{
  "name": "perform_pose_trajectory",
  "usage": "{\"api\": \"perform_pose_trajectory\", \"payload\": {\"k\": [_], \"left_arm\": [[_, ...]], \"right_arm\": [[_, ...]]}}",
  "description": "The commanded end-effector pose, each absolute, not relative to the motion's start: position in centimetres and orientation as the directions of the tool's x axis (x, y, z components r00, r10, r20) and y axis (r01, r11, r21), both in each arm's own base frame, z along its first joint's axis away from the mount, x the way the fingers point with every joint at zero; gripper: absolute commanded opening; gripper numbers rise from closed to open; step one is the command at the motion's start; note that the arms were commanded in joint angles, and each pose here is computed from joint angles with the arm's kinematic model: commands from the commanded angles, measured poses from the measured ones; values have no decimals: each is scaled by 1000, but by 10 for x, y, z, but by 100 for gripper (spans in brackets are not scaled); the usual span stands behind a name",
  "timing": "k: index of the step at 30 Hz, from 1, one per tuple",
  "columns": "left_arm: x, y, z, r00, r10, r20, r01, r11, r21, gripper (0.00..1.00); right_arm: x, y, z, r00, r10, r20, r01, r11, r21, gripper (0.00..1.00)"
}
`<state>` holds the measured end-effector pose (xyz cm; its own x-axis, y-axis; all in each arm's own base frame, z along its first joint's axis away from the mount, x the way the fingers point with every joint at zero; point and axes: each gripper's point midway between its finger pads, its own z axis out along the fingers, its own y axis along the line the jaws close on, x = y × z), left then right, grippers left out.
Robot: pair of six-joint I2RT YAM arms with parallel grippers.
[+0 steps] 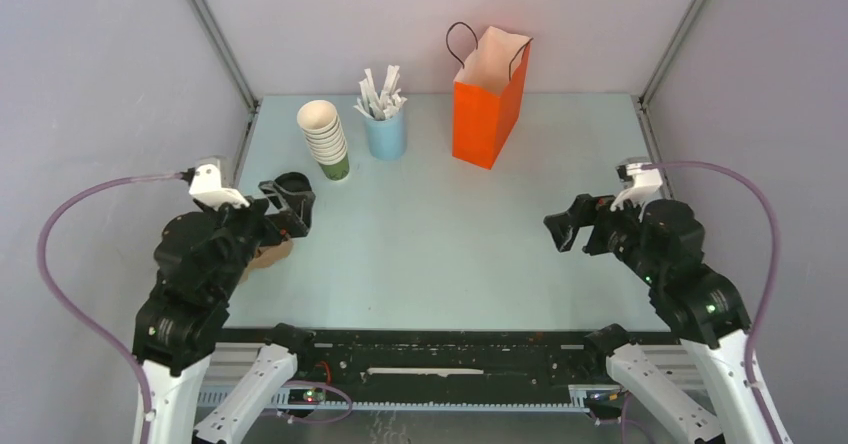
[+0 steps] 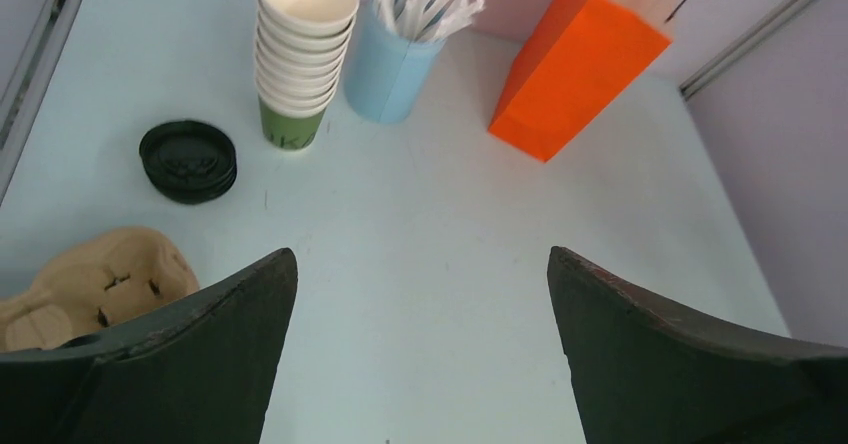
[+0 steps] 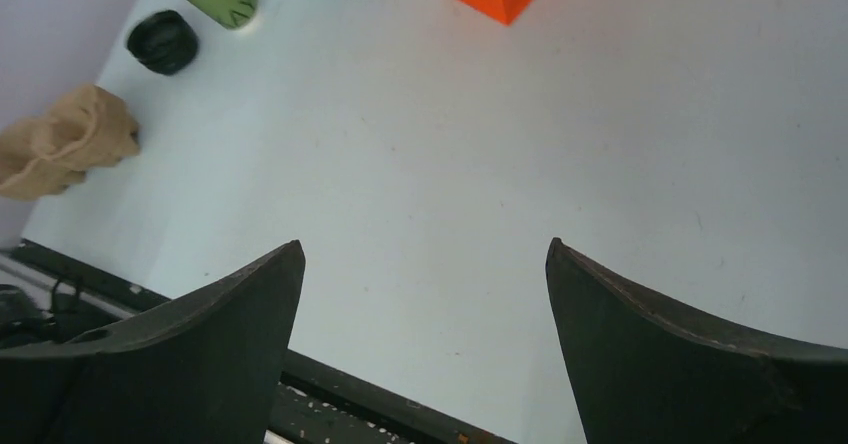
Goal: Pack the takeout coffee
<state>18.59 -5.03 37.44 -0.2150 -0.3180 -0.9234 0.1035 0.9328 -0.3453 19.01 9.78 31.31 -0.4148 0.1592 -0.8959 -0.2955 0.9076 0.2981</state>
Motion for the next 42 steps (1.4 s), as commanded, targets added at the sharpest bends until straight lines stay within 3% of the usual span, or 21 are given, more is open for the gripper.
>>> {"api": "perform_pose_trajectory", "payload": {"k": [1, 11, 19, 24, 30, 35, 42], "left_arm": [[207, -42, 351, -248, -314, -917, 11, 945, -327, 100], [256, -17, 336, -331, -283, -900, -205, 953, -224, 100], [341, 14, 352, -348, -346, -871, -357, 908, -218, 96], [403, 24, 362, -352, -339, -873, -392, 900, -192, 84], [462, 23, 341, -417, -312, -854, -388, 910, -143, 58], [475, 24, 315, -461, -287, -839, -386, 917, -102, 47], [478, 23, 293, -484, -273, -831, -382, 921, -80, 41]], "right_arm": [[212, 98, 305, -376, 194, -906, -255, 918, 303, 99], [230, 106, 266, -446, 158, -881, -237, 929, 286, 99], [233, 112, 267, -448, 176, -876, -246, 918, 310, 100], [229, 110, 270, -442, 181, -879, -242, 919, 311, 100], [227, 107, 272, -435, 191, -880, -229, 921, 314, 99], [228, 106, 273, -431, 192, -882, -225, 924, 311, 99], [234, 108, 271, -440, 178, -880, -225, 927, 300, 99]]}}
